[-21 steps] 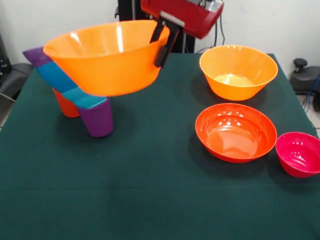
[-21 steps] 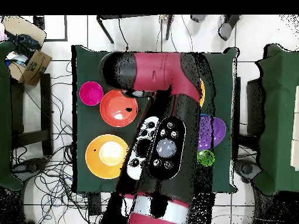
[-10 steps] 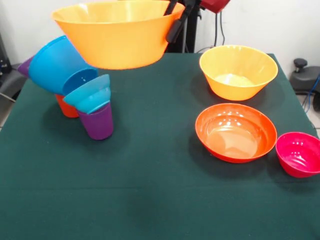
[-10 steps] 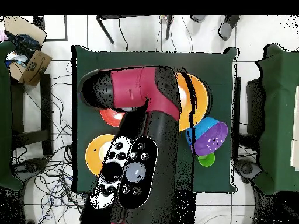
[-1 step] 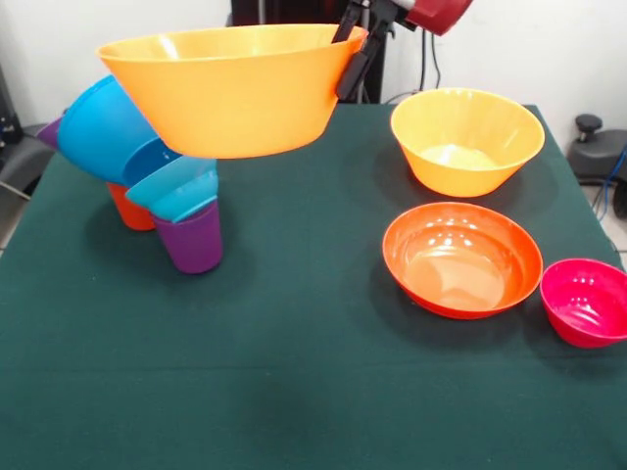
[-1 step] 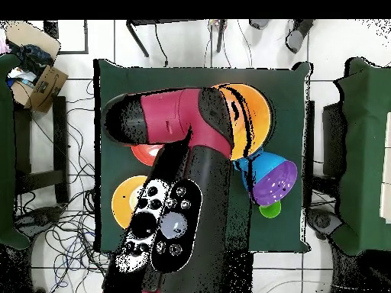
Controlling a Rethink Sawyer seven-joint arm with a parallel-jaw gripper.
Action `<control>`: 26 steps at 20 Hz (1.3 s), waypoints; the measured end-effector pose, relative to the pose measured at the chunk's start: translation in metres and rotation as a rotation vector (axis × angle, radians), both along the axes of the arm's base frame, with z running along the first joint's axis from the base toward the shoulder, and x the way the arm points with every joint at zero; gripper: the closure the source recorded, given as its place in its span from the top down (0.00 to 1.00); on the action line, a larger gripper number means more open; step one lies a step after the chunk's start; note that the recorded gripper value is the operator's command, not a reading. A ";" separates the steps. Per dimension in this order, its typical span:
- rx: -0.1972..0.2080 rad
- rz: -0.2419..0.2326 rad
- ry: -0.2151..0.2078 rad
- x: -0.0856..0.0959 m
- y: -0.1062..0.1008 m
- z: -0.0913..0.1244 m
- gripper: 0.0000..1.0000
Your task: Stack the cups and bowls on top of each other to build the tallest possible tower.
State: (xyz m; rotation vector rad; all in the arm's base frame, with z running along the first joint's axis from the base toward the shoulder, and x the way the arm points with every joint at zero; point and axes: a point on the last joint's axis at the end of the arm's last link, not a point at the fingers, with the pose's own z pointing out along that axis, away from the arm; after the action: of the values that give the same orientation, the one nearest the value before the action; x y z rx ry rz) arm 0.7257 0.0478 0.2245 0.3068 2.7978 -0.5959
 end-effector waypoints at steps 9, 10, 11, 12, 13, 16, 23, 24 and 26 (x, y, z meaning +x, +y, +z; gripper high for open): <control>0.008 -0.012 0.004 0.002 -0.009 -0.004 0.00; 0.008 -0.013 0.005 0.002 -0.010 -0.005 0.00; 0.009 -0.013 0.006 0.001 -0.010 -0.006 0.00; 0.009 -0.014 0.008 0.001 -0.010 -0.007 0.00; 0.011 -0.013 0.010 0.002 -0.010 -0.009 0.00; 0.021 -0.013 0.007 0.004 -0.012 -0.014 0.00; 0.044 -0.013 -0.044 0.015 -0.028 -0.017 0.00; 0.046 -0.015 -0.053 0.017 -0.033 -0.018 0.00; 0.052 -0.020 -0.073 0.021 -0.043 -0.018 0.00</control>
State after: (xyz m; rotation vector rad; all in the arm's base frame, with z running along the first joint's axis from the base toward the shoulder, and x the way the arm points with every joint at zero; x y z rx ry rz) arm 0.7462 0.0051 0.2060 0.3597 2.7458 -0.5068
